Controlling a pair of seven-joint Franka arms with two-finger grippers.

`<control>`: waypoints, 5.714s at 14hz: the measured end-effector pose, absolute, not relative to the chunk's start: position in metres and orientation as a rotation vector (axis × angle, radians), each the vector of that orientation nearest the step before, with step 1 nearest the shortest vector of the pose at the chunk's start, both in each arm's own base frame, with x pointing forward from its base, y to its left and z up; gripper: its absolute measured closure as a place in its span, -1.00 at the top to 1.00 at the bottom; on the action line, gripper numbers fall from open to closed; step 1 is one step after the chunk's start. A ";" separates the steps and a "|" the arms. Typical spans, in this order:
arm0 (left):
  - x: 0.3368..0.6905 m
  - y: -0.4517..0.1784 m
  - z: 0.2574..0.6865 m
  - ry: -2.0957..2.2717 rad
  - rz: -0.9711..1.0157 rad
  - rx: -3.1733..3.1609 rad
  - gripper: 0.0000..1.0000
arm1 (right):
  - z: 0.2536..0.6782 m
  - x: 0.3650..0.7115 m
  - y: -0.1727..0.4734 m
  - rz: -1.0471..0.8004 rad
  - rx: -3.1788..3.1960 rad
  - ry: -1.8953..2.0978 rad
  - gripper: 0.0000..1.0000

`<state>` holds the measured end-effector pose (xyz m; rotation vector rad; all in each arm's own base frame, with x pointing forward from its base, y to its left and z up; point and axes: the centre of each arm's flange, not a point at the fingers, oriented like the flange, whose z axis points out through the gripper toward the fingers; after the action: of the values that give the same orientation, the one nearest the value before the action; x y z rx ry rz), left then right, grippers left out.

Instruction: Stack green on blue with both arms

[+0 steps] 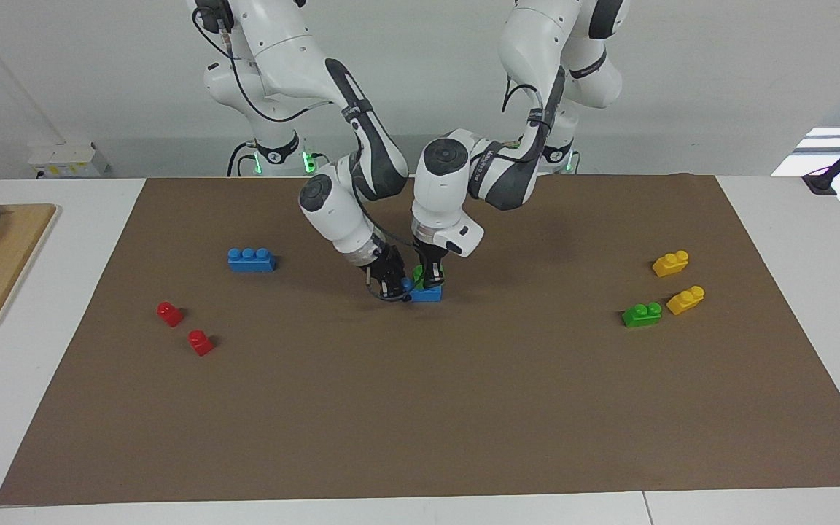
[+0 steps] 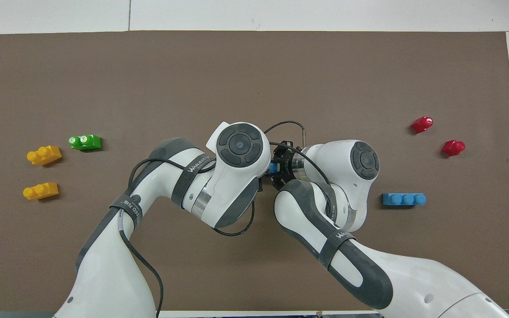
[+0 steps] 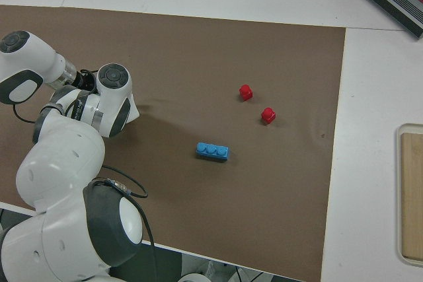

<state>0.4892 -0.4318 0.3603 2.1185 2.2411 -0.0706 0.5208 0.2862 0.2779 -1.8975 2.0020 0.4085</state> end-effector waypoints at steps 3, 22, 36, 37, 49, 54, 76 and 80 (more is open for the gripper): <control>0.487 -0.432 0.359 2.212 -0.068 2.131 -0.30 | 0.278 0.521 0.286 0.408 -1.897 2.002 -0.31; 0.489 -0.416 0.333 2.103 -0.043 2.239 1.00 | 0.278 0.521 0.286 0.408 -1.899 2.000 -0.31; 0.543 -0.184 0.513 1.913 -0.094 2.473 1.00 | 0.358 0.543 0.256 0.469 -1.844 1.958 1.00; 0.544 -0.164 0.519 1.836 -0.101 2.532 1.00 | 0.365 0.544 0.254 0.460 -1.836 1.952 1.00; 0.562 -0.060 0.578 0.709 0.034 3.136 1.00 | 0.468 0.605 0.129 0.047 -2.563 1.223 1.00; 0.569 -0.051 0.584 0.556 0.047 3.228 1.00 | 0.512 0.606 0.071 -0.077 -2.873 0.724 1.00; 0.550 -0.013 0.545 0.008 -0.197 3.147 1.00 | 0.584 0.559 0.005 0.060 -3.148 0.078 1.00; 0.551 -0.013 0.546 0.064 -0.181 3.139 1.00 | 0.584 0.559 0.005 0.060 -3.148 0.078 1.00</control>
<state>0.5511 -0.0131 0.5456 3.1392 0.0644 -0.1810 0.5588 0.0050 0.5844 -3.1476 0.0775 0.0604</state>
